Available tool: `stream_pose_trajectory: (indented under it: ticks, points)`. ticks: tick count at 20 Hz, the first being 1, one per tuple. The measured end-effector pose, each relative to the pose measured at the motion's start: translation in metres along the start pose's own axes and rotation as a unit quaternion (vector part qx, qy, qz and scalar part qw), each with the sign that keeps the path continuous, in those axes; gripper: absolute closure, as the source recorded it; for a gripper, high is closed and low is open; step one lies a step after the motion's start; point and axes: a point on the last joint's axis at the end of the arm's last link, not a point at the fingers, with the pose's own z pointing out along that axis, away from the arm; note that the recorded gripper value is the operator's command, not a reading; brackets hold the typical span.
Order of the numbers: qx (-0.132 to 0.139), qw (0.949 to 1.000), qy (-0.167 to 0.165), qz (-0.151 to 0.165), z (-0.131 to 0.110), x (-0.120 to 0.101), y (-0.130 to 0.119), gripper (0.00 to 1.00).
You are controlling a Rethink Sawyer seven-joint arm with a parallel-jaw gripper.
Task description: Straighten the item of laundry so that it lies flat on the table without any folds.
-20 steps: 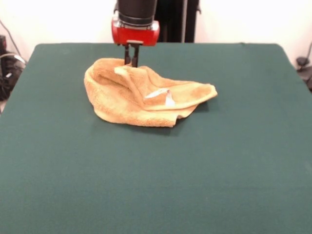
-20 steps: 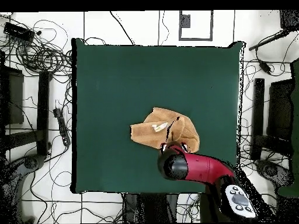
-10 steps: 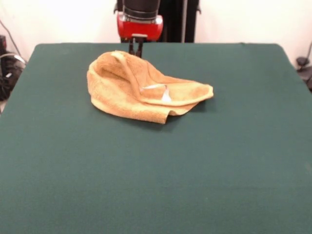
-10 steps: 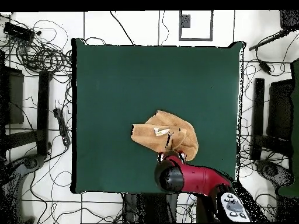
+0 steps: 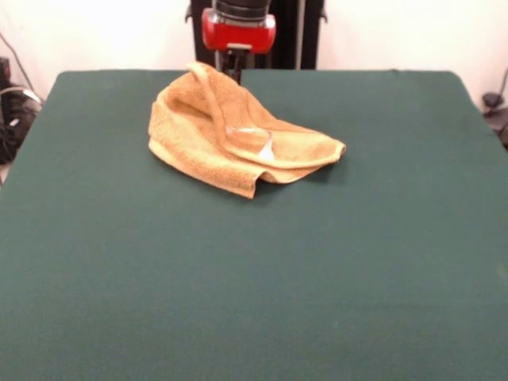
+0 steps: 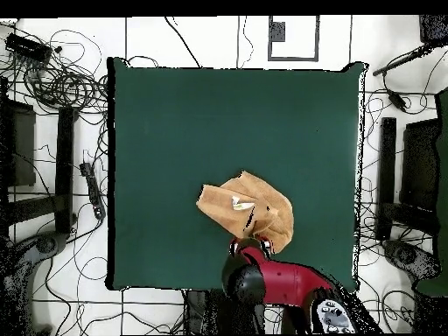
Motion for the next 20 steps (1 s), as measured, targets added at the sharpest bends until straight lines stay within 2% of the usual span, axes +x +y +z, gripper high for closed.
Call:
stream_pose_trajectory:
  ticks: [8, 20]
  points:
    - [0.007, 0.9997, -0.009, -0.019, -0.004, 0.015, 0.018, 1.0]
    - [0.015, 0.9996, -0.01, -0.024, -0.007, 0.021, 0.019, 1.0]
